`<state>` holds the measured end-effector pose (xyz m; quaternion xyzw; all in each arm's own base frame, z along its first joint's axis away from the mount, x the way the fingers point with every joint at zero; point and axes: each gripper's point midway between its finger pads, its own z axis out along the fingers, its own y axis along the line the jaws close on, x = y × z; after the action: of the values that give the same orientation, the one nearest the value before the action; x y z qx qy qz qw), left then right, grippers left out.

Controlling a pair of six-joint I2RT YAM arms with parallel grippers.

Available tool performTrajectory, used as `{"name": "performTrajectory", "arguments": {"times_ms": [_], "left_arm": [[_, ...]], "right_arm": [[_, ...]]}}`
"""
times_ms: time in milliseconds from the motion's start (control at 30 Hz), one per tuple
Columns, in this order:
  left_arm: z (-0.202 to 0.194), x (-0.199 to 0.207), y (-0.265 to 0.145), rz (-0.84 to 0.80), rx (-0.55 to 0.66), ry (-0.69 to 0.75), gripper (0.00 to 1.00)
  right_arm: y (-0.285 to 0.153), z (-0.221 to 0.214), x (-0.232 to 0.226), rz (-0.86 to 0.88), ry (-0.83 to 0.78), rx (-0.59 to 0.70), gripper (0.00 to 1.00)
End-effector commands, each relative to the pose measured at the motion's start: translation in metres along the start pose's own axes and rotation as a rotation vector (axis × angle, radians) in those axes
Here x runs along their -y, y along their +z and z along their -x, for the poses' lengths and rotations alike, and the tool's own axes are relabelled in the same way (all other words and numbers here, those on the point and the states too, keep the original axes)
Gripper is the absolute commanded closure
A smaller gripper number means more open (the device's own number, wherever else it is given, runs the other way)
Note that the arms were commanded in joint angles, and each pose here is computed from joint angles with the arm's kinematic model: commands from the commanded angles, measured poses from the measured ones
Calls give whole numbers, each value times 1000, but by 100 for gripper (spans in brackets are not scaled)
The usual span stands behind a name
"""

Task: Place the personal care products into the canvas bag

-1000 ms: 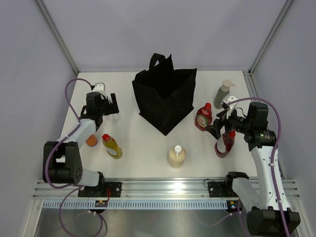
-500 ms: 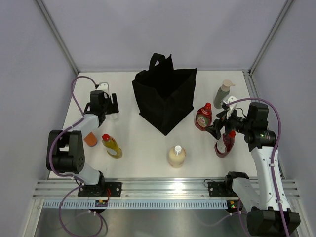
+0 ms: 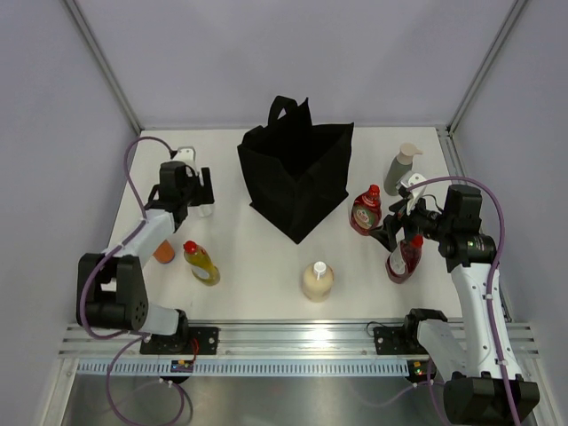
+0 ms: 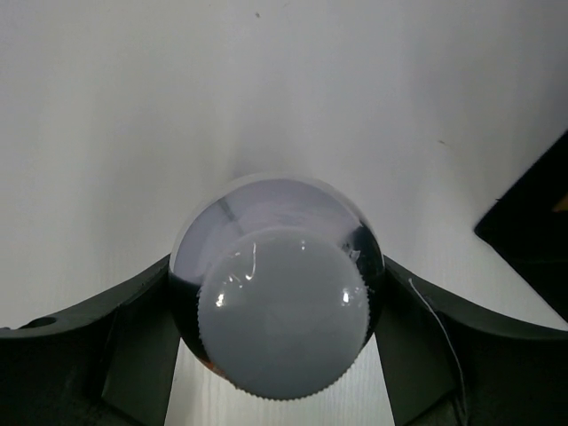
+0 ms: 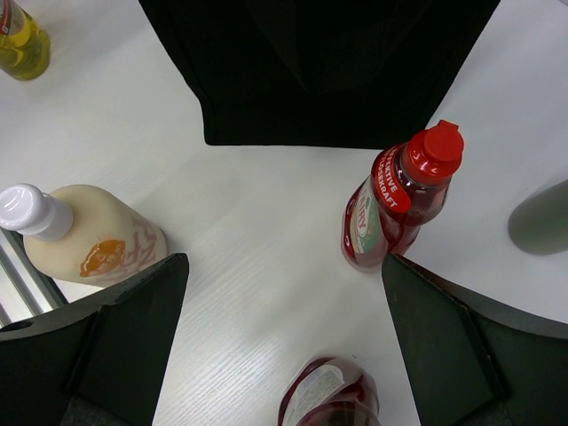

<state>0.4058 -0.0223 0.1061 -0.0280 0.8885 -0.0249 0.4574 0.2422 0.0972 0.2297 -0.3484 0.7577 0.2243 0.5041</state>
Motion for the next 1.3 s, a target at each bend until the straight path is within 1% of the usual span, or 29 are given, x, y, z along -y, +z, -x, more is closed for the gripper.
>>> {"name": "performTrajectory", "arguments": {"times_ms": [0,33,67,100,133,200,300,367,400,467,500,533,567,600,633,667,700,733,767,800,833,867,967,1000,1067,1100,1267], "left_arm": [[124,42,-77,-114,410,-1,100],[130,57,-89,-140,435,10,100],[136,58,-100,-126,460,7,100],[144,62,-119,-134,497,-3,100],[147,71,-129,-149,513,-5,100],[160,73,-151,-147,555,-33,100],[184,84,-195,-195,647,-53,100],[198,95,-216,-235,689,-57,100],[211,100,-233,-258,723,-62,100],[220,116,-249,-318,736,-52,100],[235,122,-267,-350,776,-56,100],[241,134,-278,-393,789,-51,100],[244,146,-274,-422,770,-36,100],[262,153,-293,-453,809,-38,100],[265,165,-298,-482,810,-29,100],[269,177,-291,-500,796,-11,100],[274,184,-292,-510,802,-6,100],[286,192,-305,-534,832,-5,100],[288,204,-291,-536,813,13,100],[292,211,-287,-543,813,21,100],[300,218,-293,-557,831,21,100],[299,231,-274,-562,806,35,100],[305,252,-259,-596,786,51,100],[299,264,-236,-593,742,66,100],[296,276,-223,-606,707,85,100],[288,284,-207,-602,672,99,100],[255,295,-177,-620,568,159,100]], "right_arm": [[1,0,2,-7,-25,4,0],[1,-1,3,-7,-24,2,1],[1,-1,3,-8,-21,1,1],[2,-2,4,-8,-19,-3,0],[2,-3,5,-10,-19,-4,0],[2,-3,5,-13,-18,-7,1],[3,-6,6,-13,-12,-13,1],[4,-6,7,-14,-11,-15,0],[4,-7,7,-14,-9,-17,0],[5,-8,8,-15,-5,-22,1],[5,-9,9,-15,-3,-24,1],[5,-9,9,-15,-4,-25,0],[6,-9,9,-14,-2,-27,1],[6,-10,10,-15,-1,-29,1],[6,-11,10,-16,2,-32,1],[7,-12,11,-16,4,-35,0],[7,-12,11,-16,4,-35,0],[7,-12,11,-16,4,-35,1],[7,-13,11,-14,8,-39,0],[8,-14,11,-13,10,-41,1],[8,-14,11,-13,10,-42,1],[9,-15,11,-11,13,-44,0],[9,-16,12,-8,17,-50,1],[10,-17,12,-7,19,-52,1],[10,-18,12,-7,19,-55,1],[10,-19,12,-7,20,-58,0],[10,-18,11,-2,20,-57,1]]}}
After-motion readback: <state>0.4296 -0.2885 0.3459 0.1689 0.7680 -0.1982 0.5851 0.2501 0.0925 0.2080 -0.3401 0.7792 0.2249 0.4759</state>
